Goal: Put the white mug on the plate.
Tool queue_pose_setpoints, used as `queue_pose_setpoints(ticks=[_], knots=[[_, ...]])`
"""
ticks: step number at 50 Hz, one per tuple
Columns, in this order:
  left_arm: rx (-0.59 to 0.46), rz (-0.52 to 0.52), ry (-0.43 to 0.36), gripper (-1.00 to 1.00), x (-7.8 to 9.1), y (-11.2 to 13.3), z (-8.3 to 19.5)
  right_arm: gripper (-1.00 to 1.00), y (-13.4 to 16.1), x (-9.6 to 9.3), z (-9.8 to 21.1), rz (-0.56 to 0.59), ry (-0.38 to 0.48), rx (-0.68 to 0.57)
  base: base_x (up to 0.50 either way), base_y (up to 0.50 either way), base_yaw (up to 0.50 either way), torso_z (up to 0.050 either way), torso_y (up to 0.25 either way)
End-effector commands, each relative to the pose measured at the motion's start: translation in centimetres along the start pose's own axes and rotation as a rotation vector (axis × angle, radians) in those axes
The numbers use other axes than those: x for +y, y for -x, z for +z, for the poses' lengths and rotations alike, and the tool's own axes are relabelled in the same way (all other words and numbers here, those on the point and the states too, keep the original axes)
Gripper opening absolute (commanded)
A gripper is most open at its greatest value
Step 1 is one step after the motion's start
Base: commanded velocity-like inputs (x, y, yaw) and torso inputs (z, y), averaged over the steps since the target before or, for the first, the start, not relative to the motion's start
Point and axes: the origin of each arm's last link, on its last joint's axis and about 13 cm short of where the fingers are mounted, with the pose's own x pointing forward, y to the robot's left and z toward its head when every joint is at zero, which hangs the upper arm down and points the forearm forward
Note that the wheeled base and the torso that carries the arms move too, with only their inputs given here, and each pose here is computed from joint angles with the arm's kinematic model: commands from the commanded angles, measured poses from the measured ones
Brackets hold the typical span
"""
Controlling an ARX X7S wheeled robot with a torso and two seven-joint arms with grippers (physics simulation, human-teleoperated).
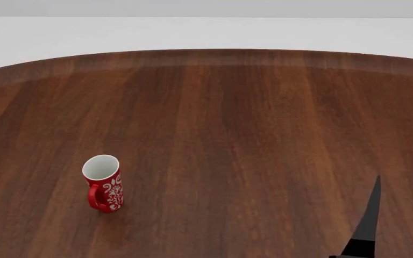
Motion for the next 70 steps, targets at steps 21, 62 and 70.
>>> queue_pose_setpoints(ticks=[21,62,70], knots=[[-0.046,0.189,0.009,1.0,-2.8,4.4,3.6,1.0,0.1,0.3,1.6,0.006,-0.006,-0.05,0.0,0.0,0.0,0.0,0.0],[-0.196,0.462,0.067,1.0,-6.6,15.7,7.0,1.0,-0.4,1.1,3.2,0.038,-0.023,-0.111,0.0,0.0,0.0,0.0,0.0],[-0.214,0.585,0.079,1.0,-5.8,17.7,7.0,1.0,-0.3,1.1,3.5,0.04,-0.021,-0.121,0.0,0.0,0.0,0.0,0.0]])
